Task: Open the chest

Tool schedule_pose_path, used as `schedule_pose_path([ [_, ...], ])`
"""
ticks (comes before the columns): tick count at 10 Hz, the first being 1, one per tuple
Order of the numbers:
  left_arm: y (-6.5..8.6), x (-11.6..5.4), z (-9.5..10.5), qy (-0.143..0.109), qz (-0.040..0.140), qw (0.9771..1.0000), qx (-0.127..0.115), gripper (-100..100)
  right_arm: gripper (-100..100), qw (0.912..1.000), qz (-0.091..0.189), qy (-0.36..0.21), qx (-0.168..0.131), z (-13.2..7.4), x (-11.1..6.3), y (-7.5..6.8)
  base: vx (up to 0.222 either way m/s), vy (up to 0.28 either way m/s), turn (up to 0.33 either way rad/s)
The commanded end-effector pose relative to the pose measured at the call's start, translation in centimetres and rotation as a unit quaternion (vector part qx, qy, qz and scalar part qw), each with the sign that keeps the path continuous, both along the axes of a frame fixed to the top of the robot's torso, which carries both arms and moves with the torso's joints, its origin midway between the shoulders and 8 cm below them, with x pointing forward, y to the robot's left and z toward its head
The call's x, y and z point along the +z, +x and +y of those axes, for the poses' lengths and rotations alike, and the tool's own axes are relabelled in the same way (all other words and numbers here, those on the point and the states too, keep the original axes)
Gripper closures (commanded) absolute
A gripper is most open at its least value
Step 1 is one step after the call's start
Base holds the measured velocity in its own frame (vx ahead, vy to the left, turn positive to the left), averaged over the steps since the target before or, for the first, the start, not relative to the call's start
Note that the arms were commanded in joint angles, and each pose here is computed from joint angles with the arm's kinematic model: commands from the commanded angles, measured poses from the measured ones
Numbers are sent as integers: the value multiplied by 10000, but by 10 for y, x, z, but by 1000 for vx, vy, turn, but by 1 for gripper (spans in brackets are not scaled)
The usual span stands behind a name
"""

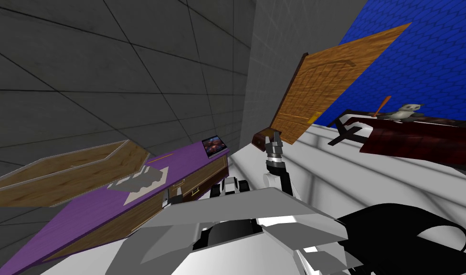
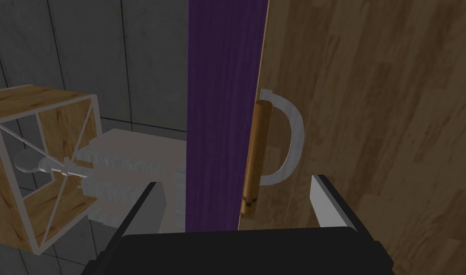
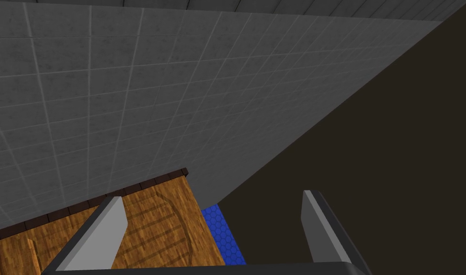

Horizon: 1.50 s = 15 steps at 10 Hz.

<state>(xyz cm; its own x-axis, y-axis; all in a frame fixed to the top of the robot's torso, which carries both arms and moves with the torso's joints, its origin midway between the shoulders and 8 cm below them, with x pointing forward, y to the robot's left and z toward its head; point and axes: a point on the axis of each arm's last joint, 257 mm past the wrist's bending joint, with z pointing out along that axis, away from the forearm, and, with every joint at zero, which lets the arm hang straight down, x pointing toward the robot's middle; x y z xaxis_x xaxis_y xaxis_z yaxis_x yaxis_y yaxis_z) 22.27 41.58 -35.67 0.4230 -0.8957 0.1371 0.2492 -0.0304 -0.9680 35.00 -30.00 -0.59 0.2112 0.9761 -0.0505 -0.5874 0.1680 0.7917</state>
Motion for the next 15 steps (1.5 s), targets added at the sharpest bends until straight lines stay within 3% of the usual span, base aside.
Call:
schedule_pose_path([
  [1,-1,-4,-14,-235,-54,9996,120,-100,0,10000,0,0,0,0,0,0,0,0,0],
  [5,7,6,6,-189,-43,9998,96,-100,0,10000,0,0,0,0,0,0,16,-8,6],
  [6,6,6,3,-181,-55,9998,96,-100,0,10000,0,0,0,0,0,0,0,0,0],
  [7,2,0,-5,-190,-43,9998,96,100,0,10000,0,0,0,0,0,0,-6,4,-22],
  [9,1,-4,-6,-221,15,9997,97,100,0,10000,0,0,0,0,0,0,-14,7,-15],
  [14,-28,11,3,-187,-62,9997,132,100,0,10000,-2,2,1,0,0,0,-102,-92,-7],
  [15,-26,3,-2,-252,38,9996,118,100,0,10000,-1,1,1,0,0,0,-48,-49,7],
])
